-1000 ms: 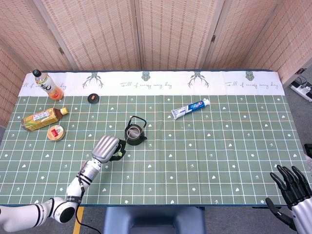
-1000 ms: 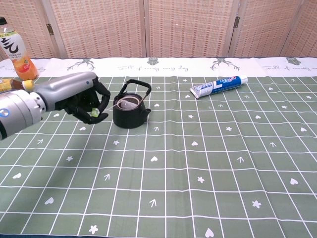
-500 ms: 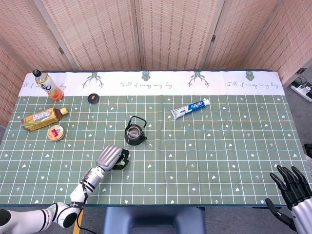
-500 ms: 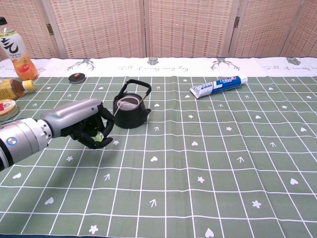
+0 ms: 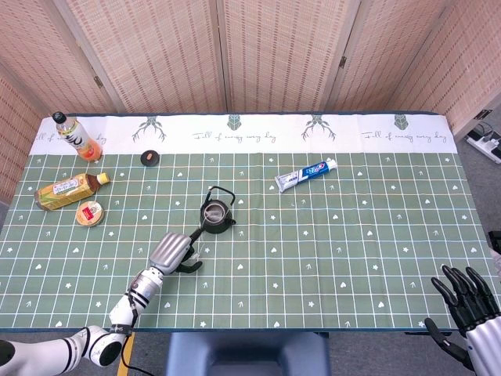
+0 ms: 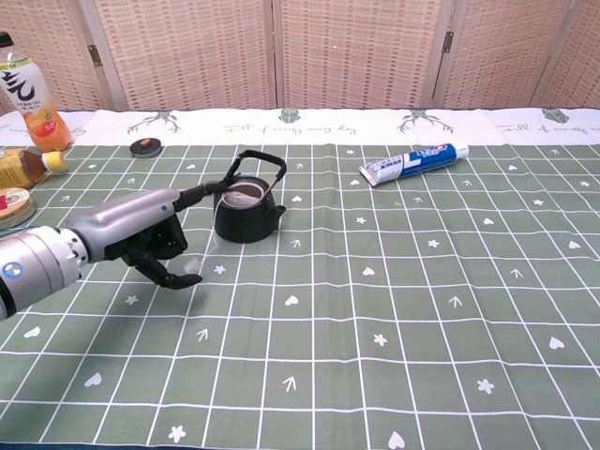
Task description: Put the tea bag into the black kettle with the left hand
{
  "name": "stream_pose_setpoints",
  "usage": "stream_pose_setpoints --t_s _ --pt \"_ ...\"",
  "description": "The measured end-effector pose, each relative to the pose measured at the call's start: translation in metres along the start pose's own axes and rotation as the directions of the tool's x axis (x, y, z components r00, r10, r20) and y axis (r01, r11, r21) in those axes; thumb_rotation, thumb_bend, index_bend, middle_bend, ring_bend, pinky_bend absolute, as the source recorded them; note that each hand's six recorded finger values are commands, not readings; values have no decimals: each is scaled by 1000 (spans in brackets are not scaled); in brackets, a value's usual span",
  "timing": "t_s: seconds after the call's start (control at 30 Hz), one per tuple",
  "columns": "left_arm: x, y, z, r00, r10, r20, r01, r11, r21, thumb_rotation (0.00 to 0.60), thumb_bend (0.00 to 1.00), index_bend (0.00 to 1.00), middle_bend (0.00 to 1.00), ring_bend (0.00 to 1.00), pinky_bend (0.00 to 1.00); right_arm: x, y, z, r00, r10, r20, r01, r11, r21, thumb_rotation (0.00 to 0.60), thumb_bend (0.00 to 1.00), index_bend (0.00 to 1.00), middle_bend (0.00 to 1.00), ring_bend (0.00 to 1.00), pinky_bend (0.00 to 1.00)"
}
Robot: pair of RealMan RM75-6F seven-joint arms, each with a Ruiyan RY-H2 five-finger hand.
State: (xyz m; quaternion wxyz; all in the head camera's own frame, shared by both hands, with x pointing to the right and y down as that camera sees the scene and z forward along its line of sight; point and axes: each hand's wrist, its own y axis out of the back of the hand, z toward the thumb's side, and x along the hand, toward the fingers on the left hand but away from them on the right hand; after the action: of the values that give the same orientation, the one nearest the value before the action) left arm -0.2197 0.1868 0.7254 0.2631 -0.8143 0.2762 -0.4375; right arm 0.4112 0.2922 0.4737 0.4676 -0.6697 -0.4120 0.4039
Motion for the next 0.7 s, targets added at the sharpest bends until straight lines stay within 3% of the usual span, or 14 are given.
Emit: stream_pose_setpoints --t_s 0.17,0.5,0.7 --pt "-5 4 -1 1000 3 -11 -2 1000 8 600 146 0 1000 1000 1000 0 -1 1 1000 2 -2 -2 1000 4 600 365 0 0 65 0" --pt "-14 26 1 1000 24 -14 -24 999 27 600 162 0 1000 1000 1000 -1 -3 2 1000 11 -3 -11 1000 10 600 365 0 0 65 0" --pt "-12 38 5 999 -8 -38 10 998 56 600 329 0 1000 1000 1000 -2 -5 3 1000 16 -4 -16 1000 12 600 365 0 0 63 0"
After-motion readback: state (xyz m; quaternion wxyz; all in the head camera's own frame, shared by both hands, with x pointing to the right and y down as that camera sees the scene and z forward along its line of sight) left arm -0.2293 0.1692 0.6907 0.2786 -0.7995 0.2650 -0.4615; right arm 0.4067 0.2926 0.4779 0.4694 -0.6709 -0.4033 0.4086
